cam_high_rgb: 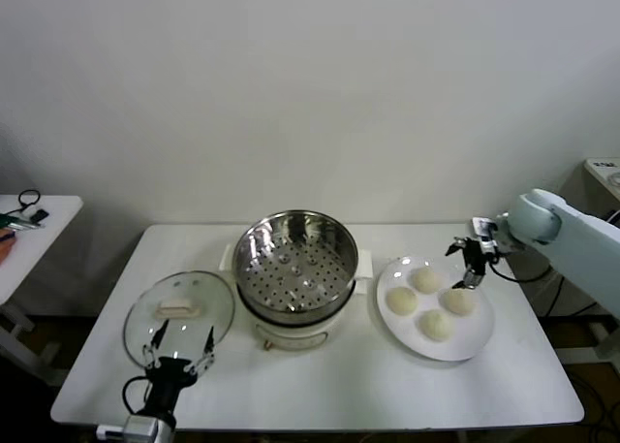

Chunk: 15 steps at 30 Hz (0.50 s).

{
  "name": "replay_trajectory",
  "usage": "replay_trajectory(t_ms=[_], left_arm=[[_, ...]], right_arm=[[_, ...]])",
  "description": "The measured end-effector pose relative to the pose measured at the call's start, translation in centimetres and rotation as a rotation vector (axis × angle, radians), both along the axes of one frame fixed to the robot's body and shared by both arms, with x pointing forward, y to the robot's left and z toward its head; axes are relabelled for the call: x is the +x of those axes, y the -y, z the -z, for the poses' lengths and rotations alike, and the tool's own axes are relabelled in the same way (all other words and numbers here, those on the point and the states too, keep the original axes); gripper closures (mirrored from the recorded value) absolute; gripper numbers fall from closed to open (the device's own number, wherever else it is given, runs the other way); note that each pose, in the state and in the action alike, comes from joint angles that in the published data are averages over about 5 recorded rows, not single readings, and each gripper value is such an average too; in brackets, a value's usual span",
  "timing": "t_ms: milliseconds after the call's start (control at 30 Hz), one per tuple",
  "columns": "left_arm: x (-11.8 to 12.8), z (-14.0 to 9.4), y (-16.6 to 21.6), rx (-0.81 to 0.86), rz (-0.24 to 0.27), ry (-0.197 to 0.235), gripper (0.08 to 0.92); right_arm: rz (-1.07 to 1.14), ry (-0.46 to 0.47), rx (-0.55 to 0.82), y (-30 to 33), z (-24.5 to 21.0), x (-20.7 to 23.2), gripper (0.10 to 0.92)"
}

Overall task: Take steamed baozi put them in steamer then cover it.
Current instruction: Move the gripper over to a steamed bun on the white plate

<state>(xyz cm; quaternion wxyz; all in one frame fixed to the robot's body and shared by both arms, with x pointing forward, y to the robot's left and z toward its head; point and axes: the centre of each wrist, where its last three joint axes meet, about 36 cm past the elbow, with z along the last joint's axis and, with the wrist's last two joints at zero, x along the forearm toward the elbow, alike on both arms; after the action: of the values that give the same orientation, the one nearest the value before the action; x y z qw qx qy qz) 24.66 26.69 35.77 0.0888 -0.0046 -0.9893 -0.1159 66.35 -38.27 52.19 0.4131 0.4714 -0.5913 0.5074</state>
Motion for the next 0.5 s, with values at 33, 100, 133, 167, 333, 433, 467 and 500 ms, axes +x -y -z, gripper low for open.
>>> replay_trajectory(t_ms=[33, 100, 133, 167, 333, 433, 467, 500], left_arm=[[-0.1, 0.0, 0.0, 0.001, -0.001, -0.001, 0.177], [-0.2, 0.1, -0.1, 0.002, -0.002, -0.004, 0.177], [-0.2, 0.1, -0.2, 0.003, -0.003, -0.006, 0.177], [-0.3, 0.2, -0.2, 0.004, -0.003, -0.008, 0.177], [-0.5, 0.6, -0.4, 0.011, -0.005, -0.016, 0.177], [-0.5, 0.7, -0.4, 0.011, -0.005, -0.017, 0.177], [-0.5, 0.7, -0.4, 0.01, -0.005, -0.016, 0.177], [-0.5, 0.7, -0.3, 0.01, -0.004, -0.016, 0.177]], right_arm=[[0.0, -0.005, -0.01, -0.3, 0.3, 0.4, 0.2], [0.002, -0.016, -0.028, -0.9, 1.0, 1.0, 0.2], [0.003, -0.021, -0.035, -1.1, 1.4, 1.2, 0.2], [0.004, -0.026, -0.041, -1.4, 1.8, 1.5, 0.2], [0.011, -0.045, -0.06, -2.4, 3.9, 2.3, 0.2], [0.015, -0.046, -0.064, -2.8, 4.8, 2.7, 0.2], [0.017, -0.045, -0.065, -2.9, 5.0, 2.8, 0.2], [0.019, -0.044, -0.066, -3.0, 5.2, 3.0, 0.2]])
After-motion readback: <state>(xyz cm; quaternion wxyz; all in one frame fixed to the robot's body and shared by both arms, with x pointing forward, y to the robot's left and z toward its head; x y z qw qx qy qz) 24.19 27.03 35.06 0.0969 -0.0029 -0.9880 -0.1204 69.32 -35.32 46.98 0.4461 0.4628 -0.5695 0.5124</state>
